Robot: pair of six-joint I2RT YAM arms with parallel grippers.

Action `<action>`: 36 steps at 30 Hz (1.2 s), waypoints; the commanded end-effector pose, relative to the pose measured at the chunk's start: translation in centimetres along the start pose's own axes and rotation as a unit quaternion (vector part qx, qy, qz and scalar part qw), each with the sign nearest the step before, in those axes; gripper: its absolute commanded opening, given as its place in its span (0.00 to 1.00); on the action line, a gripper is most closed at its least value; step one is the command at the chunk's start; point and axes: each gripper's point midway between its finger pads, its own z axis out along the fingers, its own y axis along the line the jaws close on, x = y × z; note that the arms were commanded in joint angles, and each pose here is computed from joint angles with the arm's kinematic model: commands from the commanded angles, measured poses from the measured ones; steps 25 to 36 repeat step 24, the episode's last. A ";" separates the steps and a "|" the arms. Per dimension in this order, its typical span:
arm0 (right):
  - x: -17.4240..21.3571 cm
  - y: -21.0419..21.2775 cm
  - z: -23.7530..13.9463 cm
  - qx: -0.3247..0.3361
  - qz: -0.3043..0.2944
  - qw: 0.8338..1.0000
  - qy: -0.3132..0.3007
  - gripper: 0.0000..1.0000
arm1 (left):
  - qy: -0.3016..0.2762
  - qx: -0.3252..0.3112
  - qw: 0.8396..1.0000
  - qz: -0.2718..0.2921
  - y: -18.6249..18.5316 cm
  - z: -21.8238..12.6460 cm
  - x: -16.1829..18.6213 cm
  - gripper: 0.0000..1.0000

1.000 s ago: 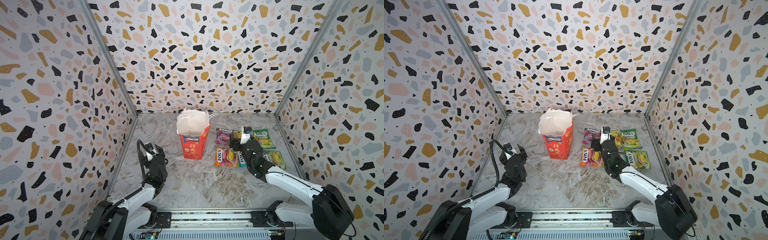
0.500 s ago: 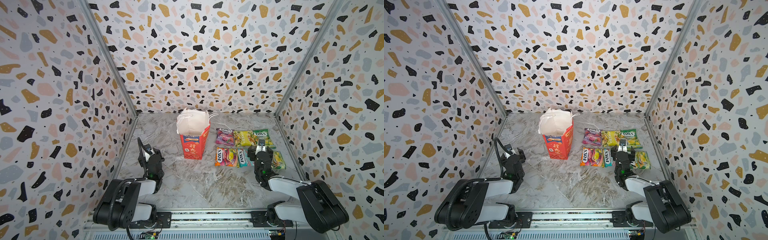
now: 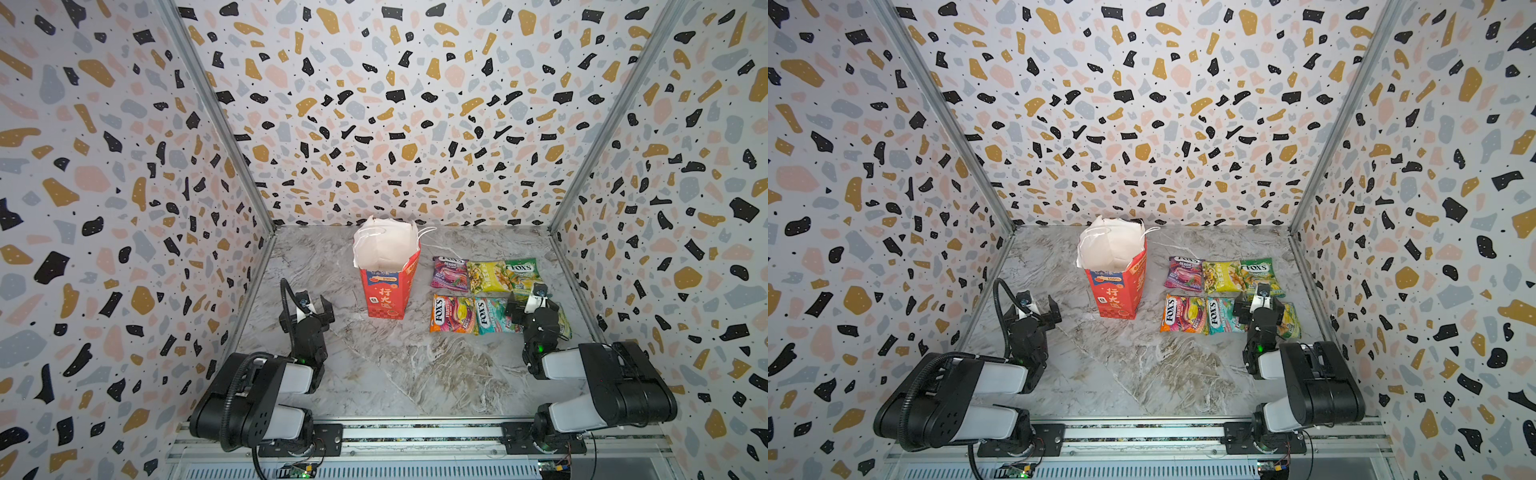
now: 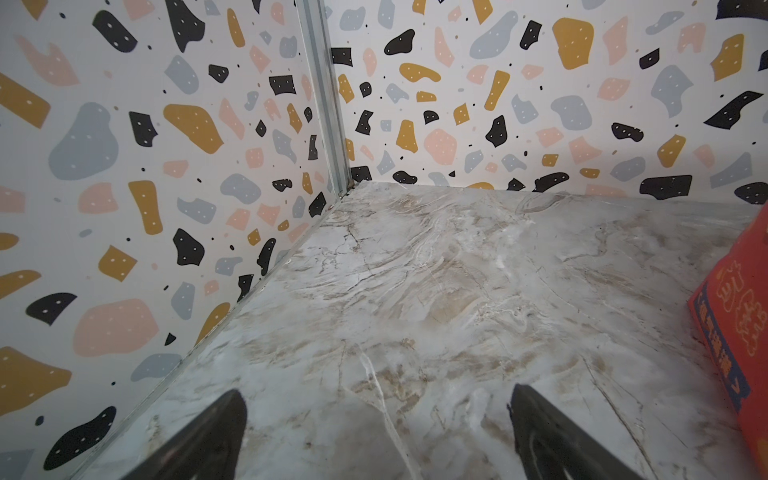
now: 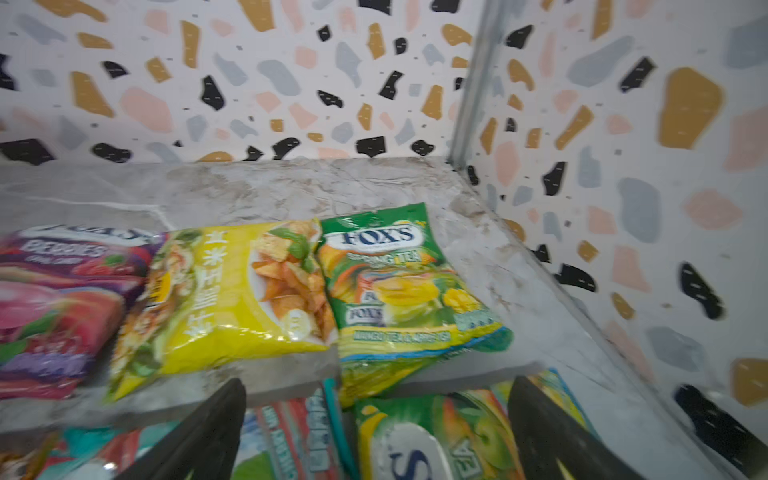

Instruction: Take the snacks out of the paper bag

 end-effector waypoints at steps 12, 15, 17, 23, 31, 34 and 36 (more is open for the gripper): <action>-1.4 0.8 -0.5 -0.018 0.004 0.999 -0.038 0.99 | -0.028 0.001 0.999 -0.017 0.0 0.1 -1.6 0.99; -1.4 0.9 -0.5 -0.017 -0.001 0.999 -0.037 0.99 | -0.027 0.002 0.999 -0.017 0.0 0.1 -1.6 0.99; -1.3 0.9 -0.3 -0.016 0.000 0.999 -0.035 0.99 | -0.027 0.001 0.999 -0.017 0.0 0.1 -1.6 0.99; -1.4 1.0 -0.4 -0.019 -0.001 0.999 -0.036 0.99 | -0.027 0.002 0.999 -0.017 0.0 0.1 -1.6 1.00; -1.3 0.9 -0.4 -0.018 -0.001 0.999 -0.036 0.99 | -0.026 0.003 1.000 -0.016 -0.1 0.2 -1.6 0.99; -1.3 0.9 -0.4 -0.018 -0.001 0.999 -0.036 0.99 | -0.026 0.003 1.000 -0.016 -0.1 0.2 -1.6 0.99; -1.3 0.9 -0.4 -0.018 -0.001 0.999 -0.036 0.99 | -0.026 0.003 1.000 -0.016 -0.1 0.2 -1.6 0.99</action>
